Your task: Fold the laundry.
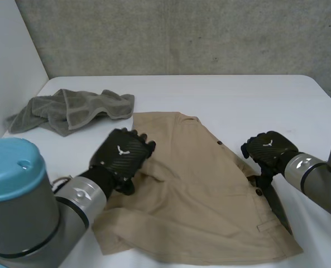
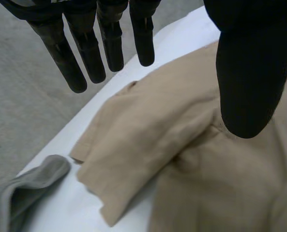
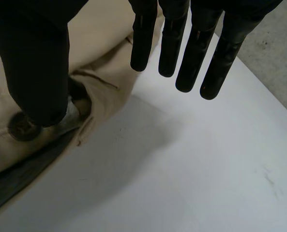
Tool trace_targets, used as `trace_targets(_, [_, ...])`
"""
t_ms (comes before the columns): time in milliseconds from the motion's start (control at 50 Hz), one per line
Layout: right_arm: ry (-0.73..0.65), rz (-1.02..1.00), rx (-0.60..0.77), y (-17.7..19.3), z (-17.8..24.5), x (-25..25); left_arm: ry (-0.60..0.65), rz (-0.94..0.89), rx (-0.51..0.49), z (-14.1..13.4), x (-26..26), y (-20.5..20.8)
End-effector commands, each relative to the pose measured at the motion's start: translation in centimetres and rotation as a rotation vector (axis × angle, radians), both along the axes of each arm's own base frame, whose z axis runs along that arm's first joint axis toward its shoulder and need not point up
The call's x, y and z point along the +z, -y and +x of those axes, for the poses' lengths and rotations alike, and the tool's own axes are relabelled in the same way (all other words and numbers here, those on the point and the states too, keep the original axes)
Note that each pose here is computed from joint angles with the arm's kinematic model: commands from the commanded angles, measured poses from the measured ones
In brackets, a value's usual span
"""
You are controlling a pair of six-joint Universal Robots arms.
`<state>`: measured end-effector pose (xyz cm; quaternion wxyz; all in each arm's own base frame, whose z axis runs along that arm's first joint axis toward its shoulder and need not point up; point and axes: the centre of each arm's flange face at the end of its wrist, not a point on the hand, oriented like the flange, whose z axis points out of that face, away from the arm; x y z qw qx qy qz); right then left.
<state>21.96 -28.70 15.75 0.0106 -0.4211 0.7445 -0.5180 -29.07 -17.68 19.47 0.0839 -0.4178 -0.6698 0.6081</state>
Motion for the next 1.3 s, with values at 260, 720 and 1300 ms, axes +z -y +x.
trace_targets(260, [0.061, -0.051, -0.014, 2.4, 0.8, -2.8, 0.034, 0.035, -0.089, -3.6, -4.3, 0.0])
trace_targets(720, [0.533, -0.089, -0.05, 1.8, 1.8, 9.0, -0.015, -0.031, -0.09, -5.2, -2.8, 1.4])
trace_targets(1300, [0.698, -0.107, 0.039, -1.3, 3.5, 16.2, -0.313, -0.224, -0.003, -8.2, 5.8, 3.8])
